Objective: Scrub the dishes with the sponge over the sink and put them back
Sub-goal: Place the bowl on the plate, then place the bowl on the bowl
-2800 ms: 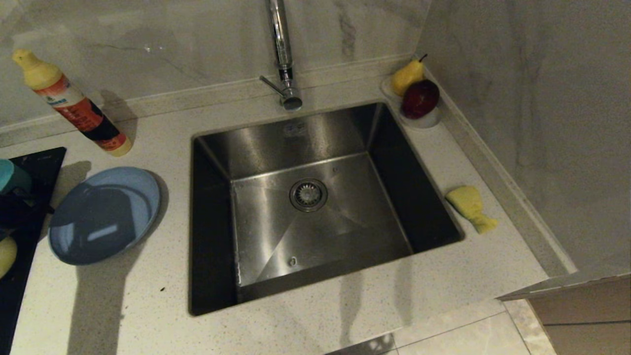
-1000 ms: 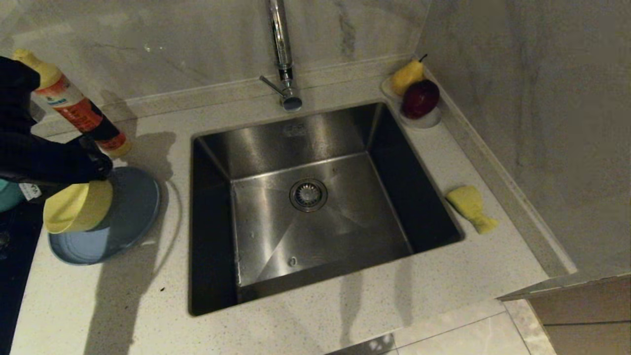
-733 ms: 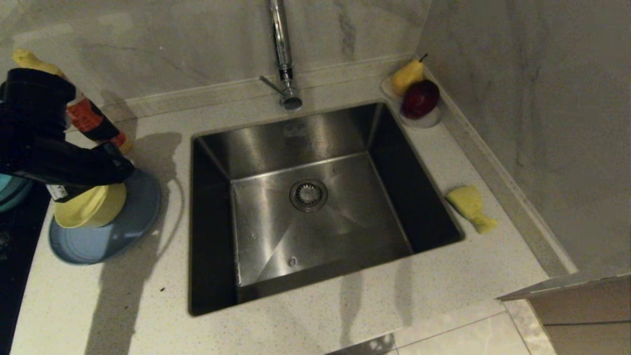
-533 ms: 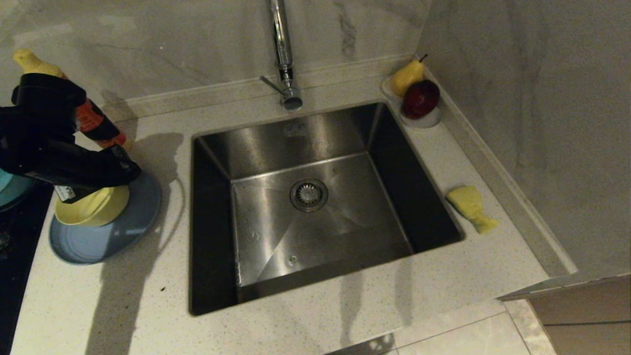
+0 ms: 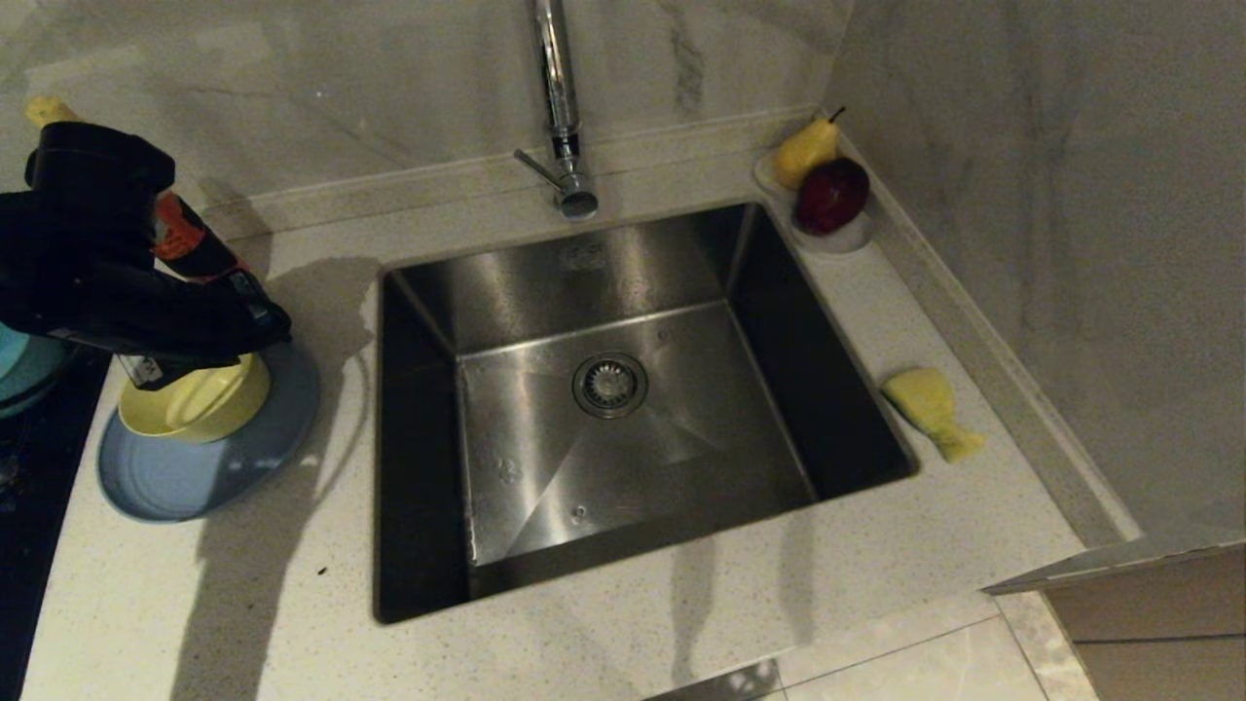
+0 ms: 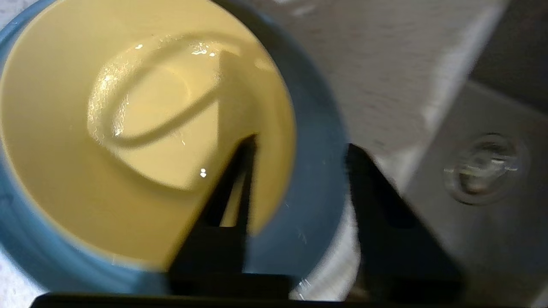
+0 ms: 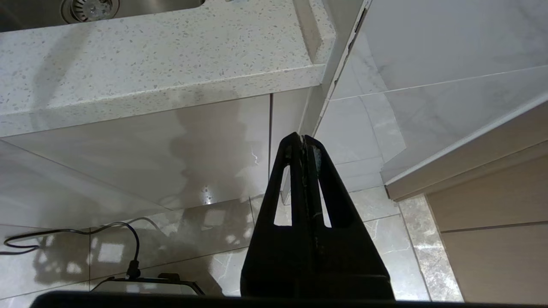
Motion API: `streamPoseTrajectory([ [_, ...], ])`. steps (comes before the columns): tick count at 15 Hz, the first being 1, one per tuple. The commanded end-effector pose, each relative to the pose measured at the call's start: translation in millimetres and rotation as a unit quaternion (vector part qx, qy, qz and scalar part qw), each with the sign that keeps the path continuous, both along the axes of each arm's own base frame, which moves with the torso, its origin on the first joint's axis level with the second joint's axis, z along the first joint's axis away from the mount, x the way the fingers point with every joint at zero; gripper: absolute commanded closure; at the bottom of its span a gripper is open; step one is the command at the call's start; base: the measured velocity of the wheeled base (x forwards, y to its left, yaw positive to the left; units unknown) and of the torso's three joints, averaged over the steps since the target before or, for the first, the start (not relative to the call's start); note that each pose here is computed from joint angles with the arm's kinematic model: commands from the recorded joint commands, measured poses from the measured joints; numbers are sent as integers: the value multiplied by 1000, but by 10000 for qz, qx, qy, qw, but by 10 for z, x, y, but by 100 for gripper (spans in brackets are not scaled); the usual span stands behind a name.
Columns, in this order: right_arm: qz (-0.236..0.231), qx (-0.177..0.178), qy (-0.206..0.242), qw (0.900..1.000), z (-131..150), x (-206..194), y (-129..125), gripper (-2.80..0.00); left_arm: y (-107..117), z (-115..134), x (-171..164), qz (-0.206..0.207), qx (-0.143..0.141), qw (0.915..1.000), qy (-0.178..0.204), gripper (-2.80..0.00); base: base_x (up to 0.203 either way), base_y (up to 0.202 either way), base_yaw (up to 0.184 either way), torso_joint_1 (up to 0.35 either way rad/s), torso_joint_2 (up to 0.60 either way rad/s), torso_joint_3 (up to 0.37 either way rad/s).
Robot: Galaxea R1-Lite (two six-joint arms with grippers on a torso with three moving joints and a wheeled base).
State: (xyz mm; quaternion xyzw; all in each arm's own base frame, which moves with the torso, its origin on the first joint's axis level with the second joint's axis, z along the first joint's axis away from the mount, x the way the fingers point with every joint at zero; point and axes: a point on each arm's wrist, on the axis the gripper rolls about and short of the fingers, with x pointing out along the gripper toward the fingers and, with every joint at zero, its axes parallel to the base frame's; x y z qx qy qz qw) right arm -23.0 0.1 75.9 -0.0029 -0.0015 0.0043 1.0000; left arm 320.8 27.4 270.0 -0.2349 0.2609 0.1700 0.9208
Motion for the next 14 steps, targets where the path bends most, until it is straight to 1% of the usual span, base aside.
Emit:
streamPoseTrajectory([
  [1,3,-2,4,10000,0,1,0,0,-50,188,-130,-31,3,9995,-315,-280,0,0,0,0,0,0],
  [2,3,-2,2,10000,0,0,0,0,-46,245,-139,-11,18,9991,-414,-280,0,0,0,0,0,0],
  [5,3,-2,6,10000,0,1,0,0,-50,597,-359,48,88,9949,-999,-280,0,0,0,0,0,0],
  [6,3,-2,5,10000,0,1,0,0,-38,708,-454,143,142,9927,-1189,-280,0,0,0,0,0,0],
  [7,3,-2,7,10000,0,1,0,0,-6,799,-534,324,232,9901,-1343,-280,0,0,0,0,0,0],
  [8,3,-2,0,10000,-1,0,0,0,49,834,-578,532,313,9883,-1397,-280,0,0,0,0,0,0],
  [9,3,-2,0,10000,0,0,0,0,116,852,-598,766,395,9863,-1409,0,0,0,0,0,0,0],
  [11,3,-2,7,10000,0,1,0,0,253,843,-635,1078,482,9842,-1322,0,0,0,0,0,0,0],
  [14,3,-2,1,10000,0,0,0,0,565,825,-697,1632,583,9770,-1242,0,0,0,0,0,0,0],
])
